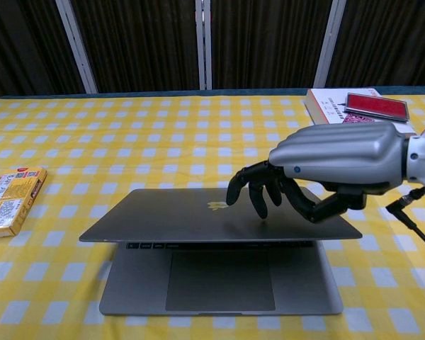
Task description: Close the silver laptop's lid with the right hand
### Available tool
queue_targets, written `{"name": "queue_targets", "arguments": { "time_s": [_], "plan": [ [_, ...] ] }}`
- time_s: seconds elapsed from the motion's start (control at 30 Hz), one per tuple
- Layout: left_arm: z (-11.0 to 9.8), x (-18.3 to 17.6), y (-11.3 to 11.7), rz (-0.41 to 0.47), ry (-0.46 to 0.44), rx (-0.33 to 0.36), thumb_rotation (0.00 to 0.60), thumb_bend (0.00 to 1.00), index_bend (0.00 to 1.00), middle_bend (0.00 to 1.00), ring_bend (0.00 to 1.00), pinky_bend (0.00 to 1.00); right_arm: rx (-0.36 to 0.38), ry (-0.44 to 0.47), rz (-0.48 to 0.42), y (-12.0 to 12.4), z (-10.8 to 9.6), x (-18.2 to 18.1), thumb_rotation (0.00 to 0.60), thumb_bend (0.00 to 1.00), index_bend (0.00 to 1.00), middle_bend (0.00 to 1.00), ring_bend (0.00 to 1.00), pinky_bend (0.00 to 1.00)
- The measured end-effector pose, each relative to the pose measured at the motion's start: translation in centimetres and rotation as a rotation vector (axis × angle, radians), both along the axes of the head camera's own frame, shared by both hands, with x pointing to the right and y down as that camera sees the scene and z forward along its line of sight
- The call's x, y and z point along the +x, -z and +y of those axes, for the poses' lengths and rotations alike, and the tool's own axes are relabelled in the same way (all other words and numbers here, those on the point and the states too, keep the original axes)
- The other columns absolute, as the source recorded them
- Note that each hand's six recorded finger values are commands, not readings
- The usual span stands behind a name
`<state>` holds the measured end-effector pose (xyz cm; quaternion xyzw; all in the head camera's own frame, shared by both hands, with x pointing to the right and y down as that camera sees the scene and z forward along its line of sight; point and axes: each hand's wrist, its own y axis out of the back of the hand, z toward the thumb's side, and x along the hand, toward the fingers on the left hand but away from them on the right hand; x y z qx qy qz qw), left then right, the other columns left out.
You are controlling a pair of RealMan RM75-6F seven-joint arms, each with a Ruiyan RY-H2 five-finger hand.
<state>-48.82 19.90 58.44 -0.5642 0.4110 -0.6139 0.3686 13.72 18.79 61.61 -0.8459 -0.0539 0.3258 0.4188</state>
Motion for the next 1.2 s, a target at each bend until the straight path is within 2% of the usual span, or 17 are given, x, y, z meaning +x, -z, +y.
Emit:
{"name": "queue_targets", "arguments": {
  "time_s": [0.33, 0.73, 1.2],
  "plan": [
    [0.0, 0.0, -0.1, 0.001, -0.002, -0.002, 0.600, 0.00, 0.00, 0.00, 0.00, 0.00, 0.057, 0.110, 0.015, -2.0, 2.6, 0.1, 0.600, 1.00, 0.22, 0.38, 0.40, 0.36],
    [0.1, 0.1, -0.1, 0.002, -0.004, -0.004, 0.600, 0.00, 0.00, 0.00, 0.00, 0.00, 0.032, 0.121, 0.027, -4.2, 4.3, 0.7, 0.600, 1.00, 0.22, 0.37, 0.40, 0.36],
    [0.3, 0.3, 0.0, 0.006, -0.007, -0.005, 0.600, 0.00, 0.00, 0.00, 0.00, 0.00, 0.038, 0.148, 0.024, -4.8, 5.2, 1.2, 0.600, 1.00, 0.20, 0.37, 0.39, 0.36]
  ]
}}
